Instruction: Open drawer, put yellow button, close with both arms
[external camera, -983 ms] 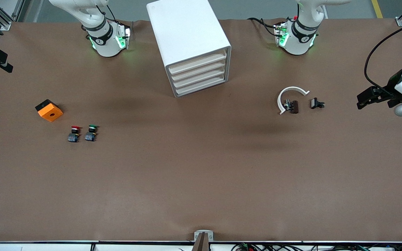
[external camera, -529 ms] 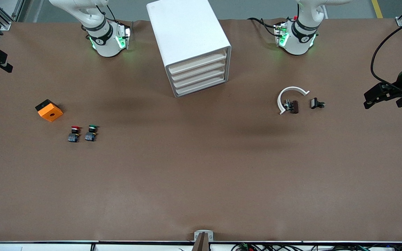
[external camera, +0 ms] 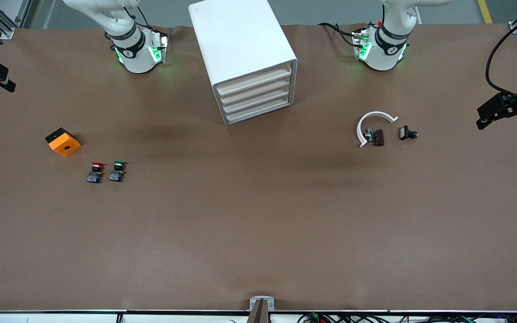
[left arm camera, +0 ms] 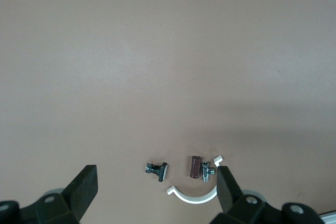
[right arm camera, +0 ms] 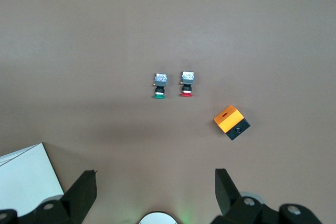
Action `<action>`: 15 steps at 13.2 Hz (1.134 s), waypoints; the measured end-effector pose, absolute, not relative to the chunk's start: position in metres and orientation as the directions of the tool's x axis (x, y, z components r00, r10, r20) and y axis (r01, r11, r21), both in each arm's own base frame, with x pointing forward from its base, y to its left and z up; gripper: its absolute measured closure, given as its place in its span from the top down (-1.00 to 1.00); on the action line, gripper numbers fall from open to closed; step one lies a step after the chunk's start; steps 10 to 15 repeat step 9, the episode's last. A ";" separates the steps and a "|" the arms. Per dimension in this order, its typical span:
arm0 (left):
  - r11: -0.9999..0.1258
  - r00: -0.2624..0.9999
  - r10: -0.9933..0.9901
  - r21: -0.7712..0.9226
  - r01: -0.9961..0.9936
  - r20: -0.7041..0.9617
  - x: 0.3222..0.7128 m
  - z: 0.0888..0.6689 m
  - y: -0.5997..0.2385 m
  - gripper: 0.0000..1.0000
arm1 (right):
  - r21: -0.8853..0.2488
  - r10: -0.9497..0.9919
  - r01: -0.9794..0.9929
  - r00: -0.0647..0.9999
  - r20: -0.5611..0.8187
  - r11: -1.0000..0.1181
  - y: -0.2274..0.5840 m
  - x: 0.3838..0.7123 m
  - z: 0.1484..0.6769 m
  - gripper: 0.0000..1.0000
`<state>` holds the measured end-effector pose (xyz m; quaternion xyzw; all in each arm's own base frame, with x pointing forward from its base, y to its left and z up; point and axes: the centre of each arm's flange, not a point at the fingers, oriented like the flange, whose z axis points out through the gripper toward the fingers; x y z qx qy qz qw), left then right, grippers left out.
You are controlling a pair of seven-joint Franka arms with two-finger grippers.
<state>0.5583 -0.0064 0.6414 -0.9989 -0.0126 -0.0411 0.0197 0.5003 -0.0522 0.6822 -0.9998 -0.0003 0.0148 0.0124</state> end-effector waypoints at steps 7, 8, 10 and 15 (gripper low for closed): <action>-0.999 0.997 0.023 -0.039 0.026 0.074 0.558 0.641 -0.007 1.00 | -0.025 0.014 0.013 0.999 -0.035 -1.000 -0.046 0.500 0.682 1.00; -0.999 0.997 0.023 -0.039 0.026 0.073 0.557 0.640 -0.007 1.00 | -0.025 0.016 0.015 0.999 -0.036 -1.000 -0.045 0.500 0.682 1.00; -0.999 0.997 0.023 -0.039 0.026 0.072 0.557 0.640 -0.007 1.00 | -0.025 0.016 0.015 0.999 -0.036 -1.000 -0.045 0.500 0.682 1.00; -0.999 0.997 0.023 -0.039 0.026 0.072 0.557 0.640 -0.007 1.00 | -0.025 0.016 0.015 0.999 -0.036 -1.000 -0.045 0.500 0.682 1.00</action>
